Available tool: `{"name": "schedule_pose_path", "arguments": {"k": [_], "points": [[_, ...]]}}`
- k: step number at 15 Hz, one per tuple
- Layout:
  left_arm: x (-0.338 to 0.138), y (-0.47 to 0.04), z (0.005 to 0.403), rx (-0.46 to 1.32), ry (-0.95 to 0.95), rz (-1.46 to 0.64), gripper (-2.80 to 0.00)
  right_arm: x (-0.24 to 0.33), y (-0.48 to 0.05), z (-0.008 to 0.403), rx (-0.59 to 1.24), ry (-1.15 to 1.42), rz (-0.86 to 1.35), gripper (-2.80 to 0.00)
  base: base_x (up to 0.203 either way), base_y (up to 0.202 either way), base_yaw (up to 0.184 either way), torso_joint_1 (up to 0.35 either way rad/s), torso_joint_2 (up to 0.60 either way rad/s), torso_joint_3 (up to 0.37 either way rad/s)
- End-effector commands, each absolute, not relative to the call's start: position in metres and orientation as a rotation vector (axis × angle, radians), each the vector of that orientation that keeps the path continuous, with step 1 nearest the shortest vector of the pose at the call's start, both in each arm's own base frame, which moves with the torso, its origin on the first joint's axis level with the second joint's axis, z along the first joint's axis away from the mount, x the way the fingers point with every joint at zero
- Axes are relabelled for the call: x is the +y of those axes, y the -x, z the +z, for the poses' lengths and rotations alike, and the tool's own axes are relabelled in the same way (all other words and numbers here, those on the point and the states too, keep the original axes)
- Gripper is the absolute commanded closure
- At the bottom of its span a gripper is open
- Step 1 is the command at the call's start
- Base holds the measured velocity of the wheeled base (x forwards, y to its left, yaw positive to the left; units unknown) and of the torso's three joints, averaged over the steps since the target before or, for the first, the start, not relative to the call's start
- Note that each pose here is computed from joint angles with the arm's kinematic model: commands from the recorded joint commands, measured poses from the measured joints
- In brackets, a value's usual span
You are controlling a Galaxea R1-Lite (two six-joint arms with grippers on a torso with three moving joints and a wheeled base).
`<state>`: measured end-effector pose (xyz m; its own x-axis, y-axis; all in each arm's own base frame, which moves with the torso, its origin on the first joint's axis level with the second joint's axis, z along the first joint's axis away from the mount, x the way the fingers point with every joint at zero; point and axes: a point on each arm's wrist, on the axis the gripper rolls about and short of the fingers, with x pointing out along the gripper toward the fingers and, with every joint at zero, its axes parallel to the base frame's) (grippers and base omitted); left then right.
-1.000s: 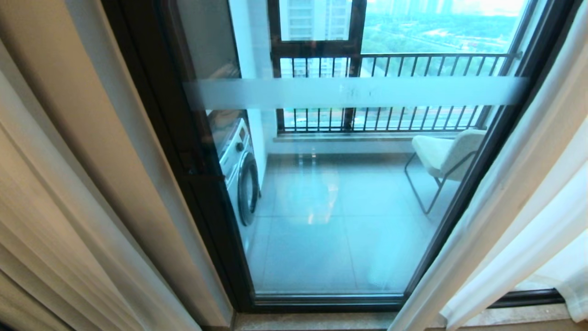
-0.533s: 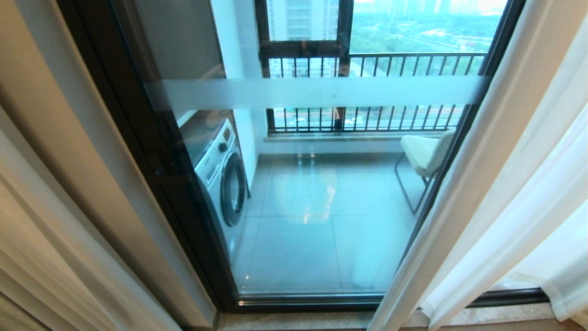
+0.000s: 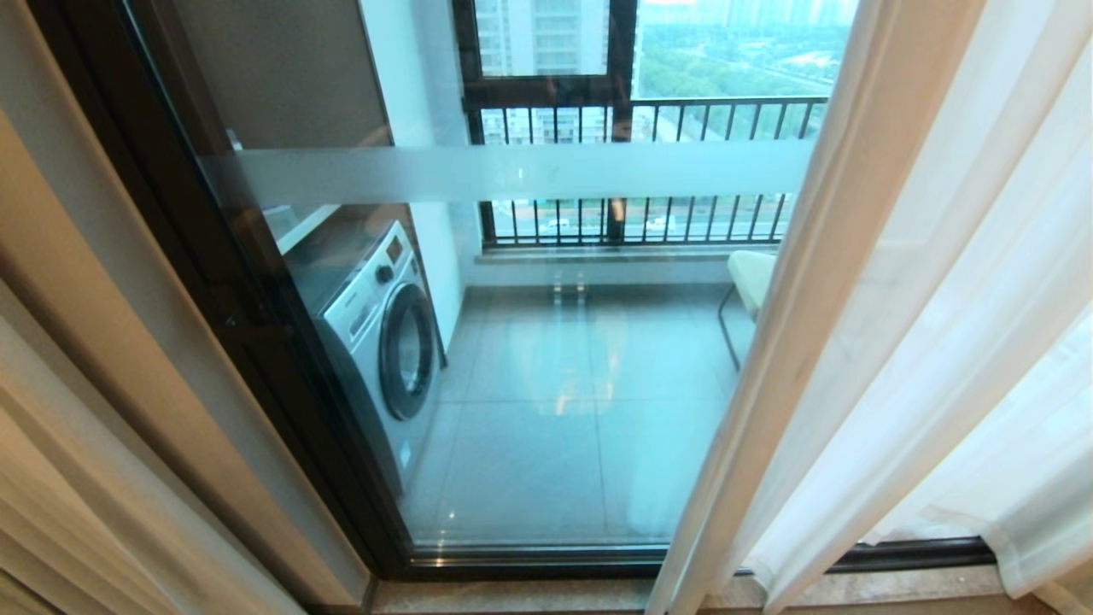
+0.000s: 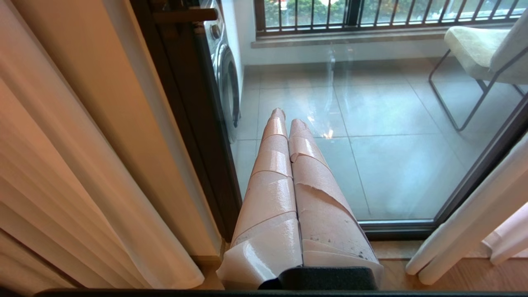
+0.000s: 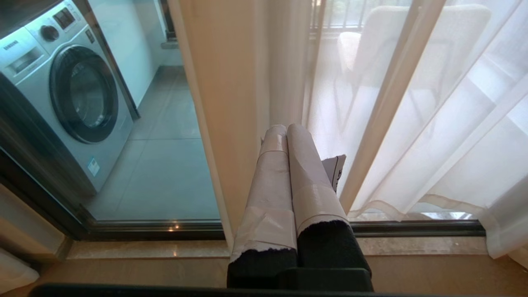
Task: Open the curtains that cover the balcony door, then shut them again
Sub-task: Pull the inner curtains open on both sides
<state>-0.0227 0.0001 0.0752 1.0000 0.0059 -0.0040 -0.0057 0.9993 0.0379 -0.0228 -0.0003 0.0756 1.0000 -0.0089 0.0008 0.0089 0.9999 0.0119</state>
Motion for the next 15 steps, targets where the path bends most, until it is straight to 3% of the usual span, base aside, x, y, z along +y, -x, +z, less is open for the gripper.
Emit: {"name": "schedule_pose_path", "arguments": {"k": [1, 15], "points": [[0.0002, 0.0228, 0.0750, 0.005, -0.038, 0.007, 0.00, -0.0003, 0.0228, 0.0756, -0.002, -0.012, -0.009, 0.00, 0.000, -0.074, 0.000, 0.003, 0.00, 0.002], [0.0002, 0.0228, 0.0750, 0.005, -0.037, 0.009, 0.00, -0.0003, 0.0228, 0.0756, -0.002, -0.012, -0.009, 0.00, 0.000, 0.000, 0.000, 0.000, 0.00, 0.000]]}}
